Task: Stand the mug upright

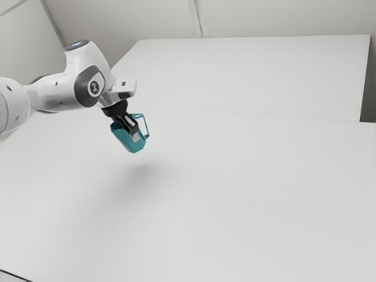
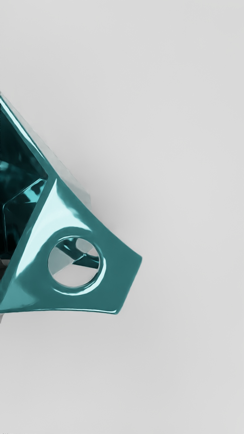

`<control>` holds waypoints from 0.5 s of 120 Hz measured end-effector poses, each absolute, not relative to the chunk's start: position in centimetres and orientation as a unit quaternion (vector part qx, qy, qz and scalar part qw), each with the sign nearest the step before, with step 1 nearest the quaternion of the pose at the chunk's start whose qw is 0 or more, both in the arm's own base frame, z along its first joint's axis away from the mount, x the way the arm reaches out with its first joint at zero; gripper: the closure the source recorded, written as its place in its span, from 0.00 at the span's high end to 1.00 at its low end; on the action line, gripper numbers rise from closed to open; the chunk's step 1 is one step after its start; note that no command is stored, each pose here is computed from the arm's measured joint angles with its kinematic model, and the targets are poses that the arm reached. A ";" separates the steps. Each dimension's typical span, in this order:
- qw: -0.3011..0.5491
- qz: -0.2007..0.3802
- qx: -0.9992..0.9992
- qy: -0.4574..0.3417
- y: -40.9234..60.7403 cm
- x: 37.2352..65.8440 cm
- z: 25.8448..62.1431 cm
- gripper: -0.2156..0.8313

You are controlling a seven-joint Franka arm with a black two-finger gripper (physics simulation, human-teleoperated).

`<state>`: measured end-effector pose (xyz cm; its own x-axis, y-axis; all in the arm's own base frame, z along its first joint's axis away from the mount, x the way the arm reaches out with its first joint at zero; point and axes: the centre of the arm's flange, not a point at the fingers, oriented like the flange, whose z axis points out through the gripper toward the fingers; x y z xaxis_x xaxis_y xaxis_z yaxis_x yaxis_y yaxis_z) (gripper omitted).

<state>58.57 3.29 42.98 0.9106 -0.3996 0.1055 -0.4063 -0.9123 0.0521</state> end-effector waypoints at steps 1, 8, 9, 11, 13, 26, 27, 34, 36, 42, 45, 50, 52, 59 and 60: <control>0.036 0.046 0.977 -0.205 3.2 58.6 42.9 0.04; 0.036 0.045 0.979 -0.198 3.0 58.7 42.7 0.04; 0.036 0.045 0.979 -0.197 2.9 58.7 42.6 0.04; 0.036 0.045 0.979 -0.195 2.9 58.7 42.6 0.04; 0.036 0.046 0.980 -0.193 2.8 58.8 42.5 0.04; 0.034 0.046 0.982 -0.179 2.7 59.0 42.0 0.04; 0.034 0.046 0.982 -0.178 2.7 59.0 41.9 0.04; 0.034 0.044 0.984 -0.171 2.7 59.2 41.4 0.04; 0.034 0.043 0.984 -0.170 2.6 59.2 41.2 0.04; 0.034 0.039 0.985 -0.167 2.3 59.4 40.6 0.04; 0.034 0.038 0.985 -0.165 2.2 59.5 40.4 0.04; 0.034 0.037 0.986 -0.161 2.1 59.6 40.1 0.04; 0.033 0.037 0.986 -0.160 2.1 59.6 39.9 0.04; 0.033 0.035 0.987 -0.154 2.1 59.7 39.4 0.04; 0.033 0.035 0.987 -0.154 2.1 59.7 39.4 0.04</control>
<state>59.73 2.12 39.36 0.9503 -0.3014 0.0785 -0.3059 -0.9505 0.0544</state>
